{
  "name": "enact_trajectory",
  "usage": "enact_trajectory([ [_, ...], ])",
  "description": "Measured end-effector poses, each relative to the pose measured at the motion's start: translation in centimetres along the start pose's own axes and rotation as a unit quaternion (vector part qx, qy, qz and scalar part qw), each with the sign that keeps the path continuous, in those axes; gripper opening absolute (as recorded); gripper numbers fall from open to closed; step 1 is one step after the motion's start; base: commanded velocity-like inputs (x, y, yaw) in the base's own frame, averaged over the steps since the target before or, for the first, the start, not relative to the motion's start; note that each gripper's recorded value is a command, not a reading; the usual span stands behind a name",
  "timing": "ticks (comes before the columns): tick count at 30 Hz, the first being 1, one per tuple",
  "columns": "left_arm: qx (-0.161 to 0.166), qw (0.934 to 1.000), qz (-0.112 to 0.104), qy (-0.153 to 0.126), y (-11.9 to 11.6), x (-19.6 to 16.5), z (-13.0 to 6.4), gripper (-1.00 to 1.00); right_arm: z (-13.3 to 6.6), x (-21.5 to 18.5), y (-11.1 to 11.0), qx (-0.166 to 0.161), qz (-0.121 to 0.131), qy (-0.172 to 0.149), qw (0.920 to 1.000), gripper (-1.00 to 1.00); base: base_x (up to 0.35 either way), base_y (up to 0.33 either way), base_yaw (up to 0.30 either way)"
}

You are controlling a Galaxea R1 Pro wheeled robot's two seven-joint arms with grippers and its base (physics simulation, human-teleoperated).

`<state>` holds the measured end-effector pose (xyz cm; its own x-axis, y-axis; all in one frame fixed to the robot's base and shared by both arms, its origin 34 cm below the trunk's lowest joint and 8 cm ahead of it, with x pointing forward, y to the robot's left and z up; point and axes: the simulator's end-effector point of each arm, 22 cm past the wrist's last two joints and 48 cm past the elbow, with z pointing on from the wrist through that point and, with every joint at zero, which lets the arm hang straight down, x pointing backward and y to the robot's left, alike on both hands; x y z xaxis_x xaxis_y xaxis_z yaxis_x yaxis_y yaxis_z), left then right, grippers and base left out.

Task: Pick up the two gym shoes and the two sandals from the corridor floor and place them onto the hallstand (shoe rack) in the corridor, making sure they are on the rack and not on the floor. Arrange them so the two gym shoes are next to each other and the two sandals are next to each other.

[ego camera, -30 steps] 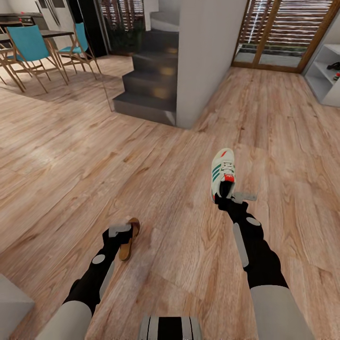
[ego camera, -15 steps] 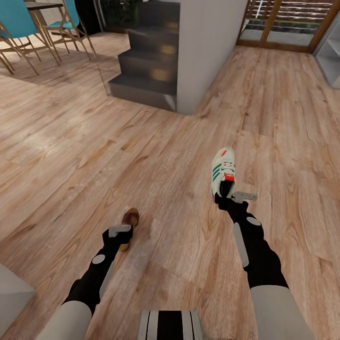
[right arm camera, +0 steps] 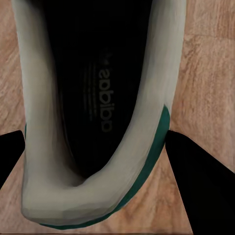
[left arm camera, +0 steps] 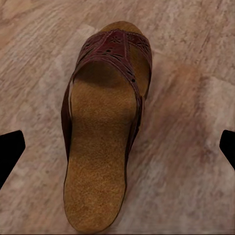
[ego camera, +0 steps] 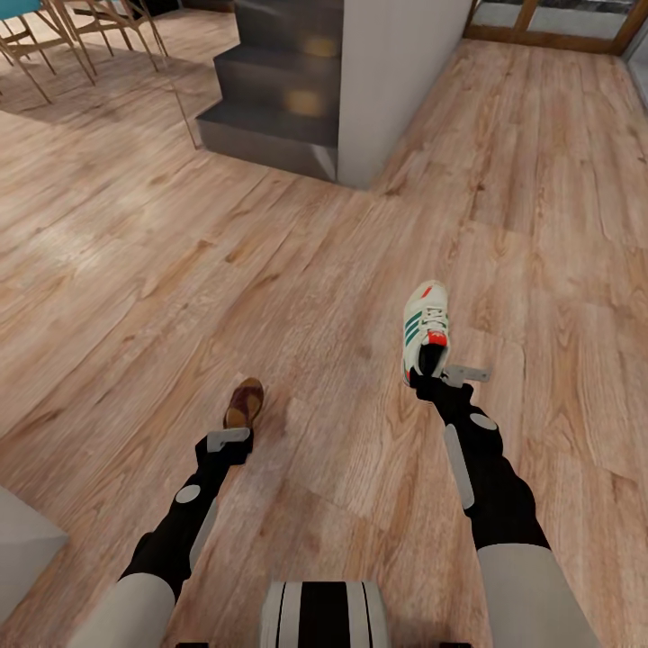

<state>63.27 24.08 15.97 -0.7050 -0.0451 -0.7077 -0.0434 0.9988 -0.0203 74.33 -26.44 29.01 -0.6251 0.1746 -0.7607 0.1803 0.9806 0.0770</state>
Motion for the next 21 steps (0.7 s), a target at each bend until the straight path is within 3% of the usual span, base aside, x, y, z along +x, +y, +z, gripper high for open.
enact_trajectory([
  [11, -0.002, 0.9995, 0.0, 0.031, 0.2, 4.1, 0.9, 1.0, 1.6, 4.1, -0.6, 0.006, -0.003, 0.031, 0.9995, -1.0, 0.0, 0.0, 0.027],
  [21, -0.001, 0.9994, 0.001, 0.036, 0.2, 4.6, 1.0, 1.0, 1.8, 4.7, -0.7, 0.006, -0.004, 0.035, 0.9994, -1.0, 0.0, 0.0, 0.091],
])
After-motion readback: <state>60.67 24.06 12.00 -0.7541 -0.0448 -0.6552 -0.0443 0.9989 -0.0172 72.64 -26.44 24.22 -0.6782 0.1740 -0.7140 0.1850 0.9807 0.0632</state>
